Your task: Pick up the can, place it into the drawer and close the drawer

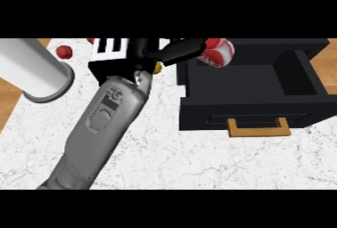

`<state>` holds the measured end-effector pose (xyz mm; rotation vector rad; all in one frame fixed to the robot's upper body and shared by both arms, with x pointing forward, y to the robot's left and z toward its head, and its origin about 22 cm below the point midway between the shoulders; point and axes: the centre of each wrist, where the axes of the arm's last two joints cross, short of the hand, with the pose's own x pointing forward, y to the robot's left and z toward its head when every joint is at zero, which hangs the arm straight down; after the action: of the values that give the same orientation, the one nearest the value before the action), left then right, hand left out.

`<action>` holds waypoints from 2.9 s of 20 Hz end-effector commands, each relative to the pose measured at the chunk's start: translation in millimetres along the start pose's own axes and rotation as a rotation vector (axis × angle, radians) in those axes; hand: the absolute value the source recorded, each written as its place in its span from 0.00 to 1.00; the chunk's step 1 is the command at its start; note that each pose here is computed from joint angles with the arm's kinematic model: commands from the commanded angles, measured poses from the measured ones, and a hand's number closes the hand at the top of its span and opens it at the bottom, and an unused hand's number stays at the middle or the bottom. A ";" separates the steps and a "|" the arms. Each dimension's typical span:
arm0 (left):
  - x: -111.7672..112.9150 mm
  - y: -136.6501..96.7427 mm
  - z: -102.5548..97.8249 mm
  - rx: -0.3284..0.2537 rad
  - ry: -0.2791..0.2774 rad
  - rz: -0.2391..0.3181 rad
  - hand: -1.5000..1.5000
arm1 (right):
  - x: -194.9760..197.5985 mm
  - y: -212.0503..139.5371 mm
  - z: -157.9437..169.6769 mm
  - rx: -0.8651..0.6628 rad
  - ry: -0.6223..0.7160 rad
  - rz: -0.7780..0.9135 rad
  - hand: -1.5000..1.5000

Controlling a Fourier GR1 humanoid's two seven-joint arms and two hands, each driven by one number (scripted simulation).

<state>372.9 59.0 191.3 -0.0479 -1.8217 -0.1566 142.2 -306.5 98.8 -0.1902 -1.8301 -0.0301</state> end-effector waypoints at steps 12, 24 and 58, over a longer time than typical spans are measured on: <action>41.5 -55.2 -51.5 0.003 0.024 -0.061 1.00 | 6.9 -1.6 -5.0 0.015 0.004 -0.004 0.00; 48.7 -74.1 -70.3 0.021 0.044 -0.147 1.00 | -1.8 2.3 -9.5 0.053 -0.005 -0.011 0.00; -47.9 -57.4 -50.5 0.155 0.062 -0.302 0.00 | 1.2 15.8 -45.0 0.080 -0.041 -0.004 0.00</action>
<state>430.8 -4.7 168.2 0.3291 -1.7656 -0.2418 185.1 -292.2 110.6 -0.1281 -1.8807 0.0459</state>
